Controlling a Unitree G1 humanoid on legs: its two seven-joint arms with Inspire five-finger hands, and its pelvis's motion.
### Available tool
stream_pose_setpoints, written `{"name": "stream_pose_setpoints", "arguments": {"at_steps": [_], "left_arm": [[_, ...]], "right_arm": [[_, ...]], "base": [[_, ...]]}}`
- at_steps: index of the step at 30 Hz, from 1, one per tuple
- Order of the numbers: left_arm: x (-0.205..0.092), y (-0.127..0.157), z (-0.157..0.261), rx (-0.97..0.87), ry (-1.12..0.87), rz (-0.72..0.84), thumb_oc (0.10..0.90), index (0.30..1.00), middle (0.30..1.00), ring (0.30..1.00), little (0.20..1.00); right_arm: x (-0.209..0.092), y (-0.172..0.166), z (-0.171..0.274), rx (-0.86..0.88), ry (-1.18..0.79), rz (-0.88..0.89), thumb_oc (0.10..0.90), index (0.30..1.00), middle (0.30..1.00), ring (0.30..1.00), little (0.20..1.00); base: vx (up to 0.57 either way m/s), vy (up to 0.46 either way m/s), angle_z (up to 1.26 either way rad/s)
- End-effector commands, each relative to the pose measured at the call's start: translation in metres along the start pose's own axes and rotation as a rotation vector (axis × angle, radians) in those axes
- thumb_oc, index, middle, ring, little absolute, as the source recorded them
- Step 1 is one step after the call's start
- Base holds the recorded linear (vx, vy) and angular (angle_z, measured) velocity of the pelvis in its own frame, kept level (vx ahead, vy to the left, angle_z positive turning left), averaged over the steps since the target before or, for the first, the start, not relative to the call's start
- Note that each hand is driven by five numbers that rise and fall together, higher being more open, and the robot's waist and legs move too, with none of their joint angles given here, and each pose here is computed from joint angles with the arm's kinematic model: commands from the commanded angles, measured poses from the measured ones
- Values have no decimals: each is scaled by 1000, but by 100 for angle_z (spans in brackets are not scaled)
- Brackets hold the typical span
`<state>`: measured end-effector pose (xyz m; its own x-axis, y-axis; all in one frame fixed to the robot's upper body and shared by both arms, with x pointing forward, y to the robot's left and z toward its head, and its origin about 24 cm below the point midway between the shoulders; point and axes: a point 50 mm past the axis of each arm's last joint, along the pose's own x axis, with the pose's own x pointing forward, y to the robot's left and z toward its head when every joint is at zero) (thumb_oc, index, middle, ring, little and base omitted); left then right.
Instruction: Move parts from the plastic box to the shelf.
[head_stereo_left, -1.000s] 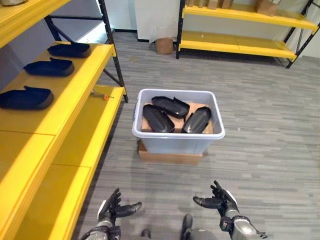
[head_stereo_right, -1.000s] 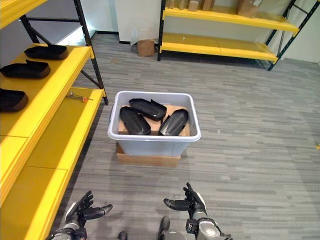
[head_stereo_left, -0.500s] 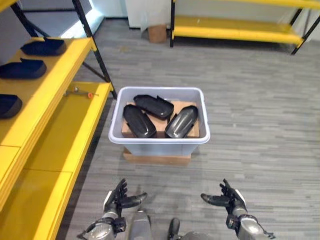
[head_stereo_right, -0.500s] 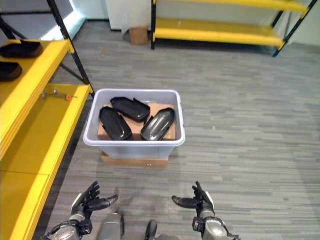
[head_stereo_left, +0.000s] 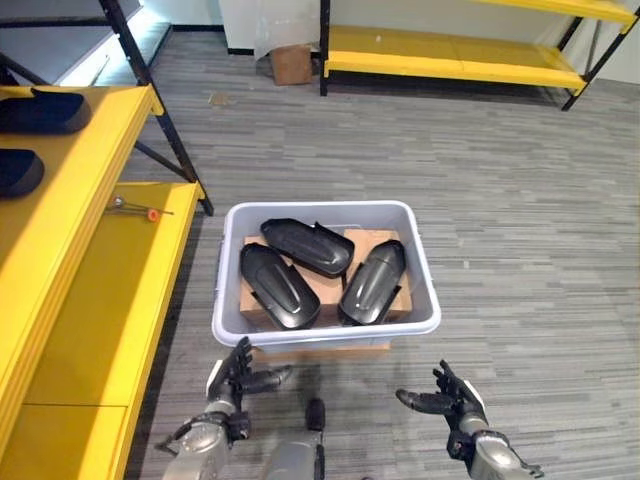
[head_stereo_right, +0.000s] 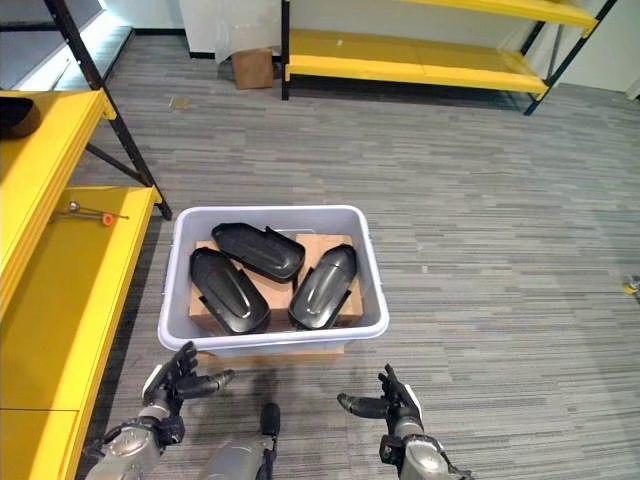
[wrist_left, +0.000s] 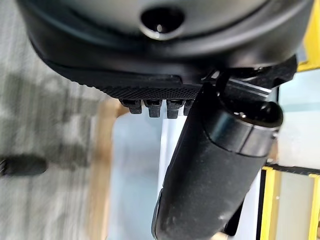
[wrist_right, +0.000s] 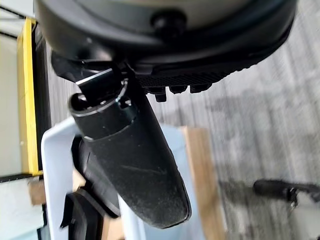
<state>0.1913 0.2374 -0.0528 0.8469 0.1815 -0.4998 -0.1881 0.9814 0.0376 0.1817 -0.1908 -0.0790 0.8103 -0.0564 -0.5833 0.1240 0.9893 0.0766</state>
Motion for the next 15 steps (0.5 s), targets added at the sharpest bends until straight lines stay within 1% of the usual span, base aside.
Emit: {"name": "stream_pose_setpoints", "arguments": {"at_steps": [1, 8, 11, 13, 15], "left_arm": [[-10, 15, 14, 24, -105, 27, 900, 1000, 1000, 1000, 1000], [-8, 16, 21, 51, -124, 18, 900, 1000, 1000, 1000, 1000], [-7, 13, 26, 79, -145, -9, 900, 1000, 1000, 1000, 1000], [-6, 13, 27, 79, -149, -11, 900, 1000, 1000, 1000, 1000], [-7, 13, 27, 66, -153, -11, 900, 1000, 1000, 1000, 1000]], "right_arm": [[-4, 0, 25, -13, -140, 22, 900, 1000, 1000, 1000, 1000], [-1, 5, 29, -22, -154, 42, 900, 1000, 1000, 1000, 1000], [-4, 8, 35, -19, -188, 60, 900, 1000, 1000, 1000, 1000], [-4, 8, 35, -14, -191, 61, 900, 1000, 1000, 1000, 1000], [-4, 8, 38, -12, -197, 57, 900, 1000, 1000, 1000, 1000]], "base": [[83, 134, -9], [44, 153, -4], [-1, 95, 15], [65, -30, 27], [118, -196, 16]]}}
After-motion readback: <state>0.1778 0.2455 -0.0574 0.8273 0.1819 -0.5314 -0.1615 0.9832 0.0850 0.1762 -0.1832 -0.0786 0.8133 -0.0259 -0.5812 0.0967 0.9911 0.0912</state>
